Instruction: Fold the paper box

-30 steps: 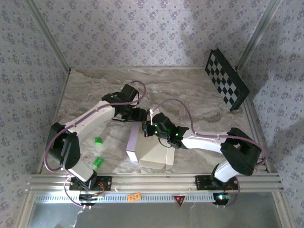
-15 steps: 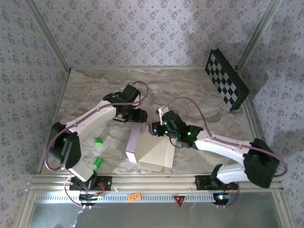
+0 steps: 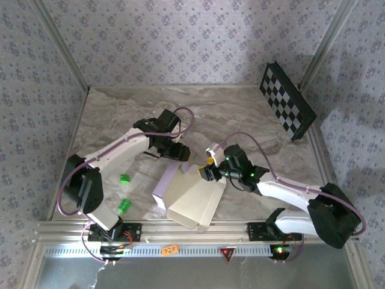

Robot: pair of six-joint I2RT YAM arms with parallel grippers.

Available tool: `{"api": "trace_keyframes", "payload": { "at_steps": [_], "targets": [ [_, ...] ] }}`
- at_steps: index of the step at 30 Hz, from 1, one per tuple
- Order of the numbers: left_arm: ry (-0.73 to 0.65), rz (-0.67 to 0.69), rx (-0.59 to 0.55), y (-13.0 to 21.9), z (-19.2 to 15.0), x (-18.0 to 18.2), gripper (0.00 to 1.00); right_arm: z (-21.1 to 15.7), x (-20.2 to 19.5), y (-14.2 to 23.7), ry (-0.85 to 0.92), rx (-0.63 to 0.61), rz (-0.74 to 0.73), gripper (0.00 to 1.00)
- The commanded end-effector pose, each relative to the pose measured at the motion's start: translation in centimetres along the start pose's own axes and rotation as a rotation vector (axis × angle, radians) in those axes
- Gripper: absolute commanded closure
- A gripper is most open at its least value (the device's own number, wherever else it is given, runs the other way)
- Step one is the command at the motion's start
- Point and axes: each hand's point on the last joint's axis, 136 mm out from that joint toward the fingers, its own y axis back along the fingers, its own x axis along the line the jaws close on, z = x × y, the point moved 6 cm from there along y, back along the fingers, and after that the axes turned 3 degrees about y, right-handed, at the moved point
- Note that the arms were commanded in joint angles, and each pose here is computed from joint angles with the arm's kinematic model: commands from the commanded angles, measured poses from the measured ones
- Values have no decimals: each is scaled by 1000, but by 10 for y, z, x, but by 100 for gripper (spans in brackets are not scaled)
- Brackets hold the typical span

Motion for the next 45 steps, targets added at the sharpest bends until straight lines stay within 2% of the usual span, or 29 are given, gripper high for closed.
{"api": "trace_keyframes", "payload": {
  "at_steps": [1,12,23,29,45],
  "targets": [
    [-47,-31,54,1,-4,-8,44,5,10,-12,136,-84,111,44],
    [-58,-49,69,-3,-6,-11,44,1,8,-55,151,-208,214,53],
    [-75,-54,84,-3,-6,-15,45,-1,-5,-51,127,-267,256,65],
    [-80,-59,95,-7,-7,-17,46,1,-5,-56,127,-275,318,66],
    [-84,-116,94,-9,-7,-26,48,10,-12,-74,93,-294,265,84]
  ]
}}
